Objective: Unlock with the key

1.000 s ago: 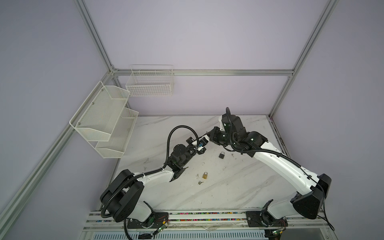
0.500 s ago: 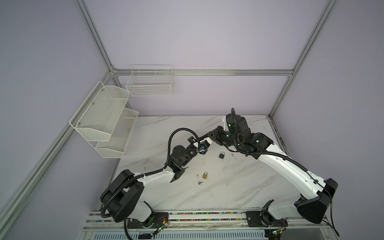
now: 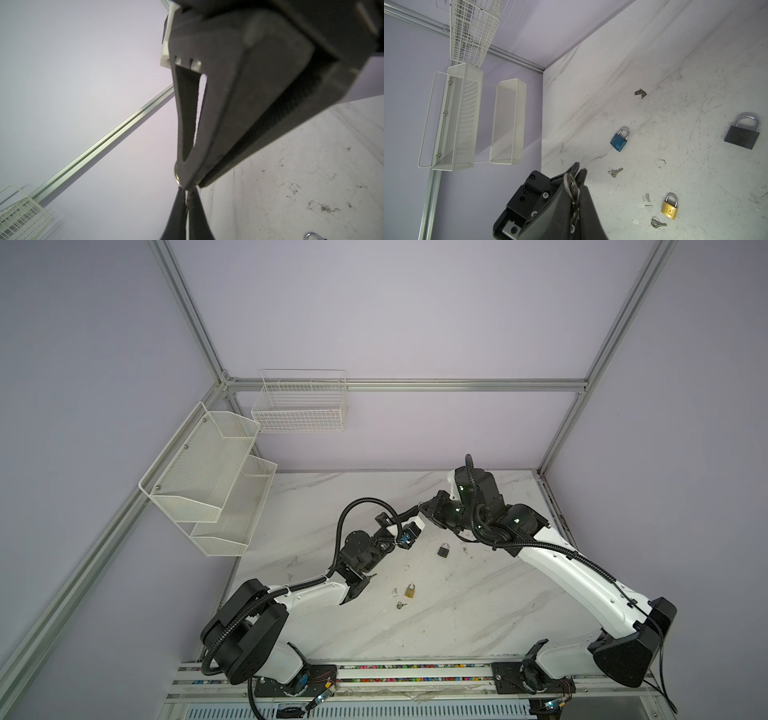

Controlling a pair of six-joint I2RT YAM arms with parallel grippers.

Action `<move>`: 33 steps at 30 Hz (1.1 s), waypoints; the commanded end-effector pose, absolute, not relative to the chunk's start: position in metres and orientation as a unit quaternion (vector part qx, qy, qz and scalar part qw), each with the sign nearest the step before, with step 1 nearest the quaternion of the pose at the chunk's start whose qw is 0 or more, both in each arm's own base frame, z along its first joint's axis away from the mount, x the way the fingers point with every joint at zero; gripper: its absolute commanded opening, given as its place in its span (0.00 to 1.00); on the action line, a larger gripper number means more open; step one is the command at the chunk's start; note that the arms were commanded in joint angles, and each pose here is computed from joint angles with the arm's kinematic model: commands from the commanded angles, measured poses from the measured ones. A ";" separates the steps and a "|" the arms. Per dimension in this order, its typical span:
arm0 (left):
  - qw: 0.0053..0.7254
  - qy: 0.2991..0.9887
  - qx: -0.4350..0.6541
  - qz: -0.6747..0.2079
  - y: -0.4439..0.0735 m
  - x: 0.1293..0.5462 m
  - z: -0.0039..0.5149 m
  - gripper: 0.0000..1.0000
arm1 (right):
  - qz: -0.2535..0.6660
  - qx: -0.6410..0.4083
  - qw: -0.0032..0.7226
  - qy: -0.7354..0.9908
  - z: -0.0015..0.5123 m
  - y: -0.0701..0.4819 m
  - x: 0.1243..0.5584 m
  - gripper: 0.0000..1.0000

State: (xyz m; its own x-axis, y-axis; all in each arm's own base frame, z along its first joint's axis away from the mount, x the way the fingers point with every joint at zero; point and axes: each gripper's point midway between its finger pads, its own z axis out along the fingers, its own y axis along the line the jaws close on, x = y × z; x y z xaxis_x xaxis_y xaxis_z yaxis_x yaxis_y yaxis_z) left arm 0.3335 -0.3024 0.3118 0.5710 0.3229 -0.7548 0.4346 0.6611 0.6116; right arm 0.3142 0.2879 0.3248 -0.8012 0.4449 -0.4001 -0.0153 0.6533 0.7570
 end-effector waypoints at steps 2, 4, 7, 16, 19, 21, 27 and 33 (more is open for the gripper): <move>0.827 0.410 0.382 -0.041 -0.301 0.323 0.352 0.00 | 0.388 0.136 0.306 0.859 0.327 0.277 0.320 0.02; 0.827 0.411 0.382 -0.041 -0.302 0.324 0.352 0.00 | 0.389 0.133 0.308 0.858 0.329 0.276 0.319 0.01; 0.828 0.412 0.377 -0.040 -0.301 0.326 0.355 0.00 | 0.393 0.126 0.309 0.857 0.331 0.277 0.319 0.00; 0.804 0.470 0.360 -0.053 -0.286 0.325 0.349 0.53 | 0.405 0.099 0.335 0.845 0.348 0.259 0.325 0.00; 0.791 0.498 0.345 -0.092 -0.278 0.316 0.345 0.59 | 0.418 0.077 0.344 0.837 0.353 0.256 0.328 0.00; 0.781 0.521 0.314 -0.138 -0.272 0.310 0.349 0.63 | 0.422 0.059 0.352 0.833 0.353 0.253 0.330 0.00; 0.703 0.608 0.164 -0.331 -0.265 0.306 0.374 0.64 | 0.477 -0.015 0.375 0.795 0.358 0.271 0.326 0.00; 0.581 0.650 0.001 -0.489 -0.267 0.310 0.386 0.57 | 0.523 -0.053 0.391 0.755 0.359 0.282 0.320 0.00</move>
State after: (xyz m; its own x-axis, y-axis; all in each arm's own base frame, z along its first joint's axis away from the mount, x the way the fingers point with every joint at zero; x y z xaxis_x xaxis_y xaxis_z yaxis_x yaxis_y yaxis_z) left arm 0.3101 -0.2679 0.3491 -0.1235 -0.3132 -0.9416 0.6436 0.6970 -0.3162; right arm 0.3272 0.2735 0.3205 -0.7593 0.3247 -0.5640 -0.3313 0.5530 0.7645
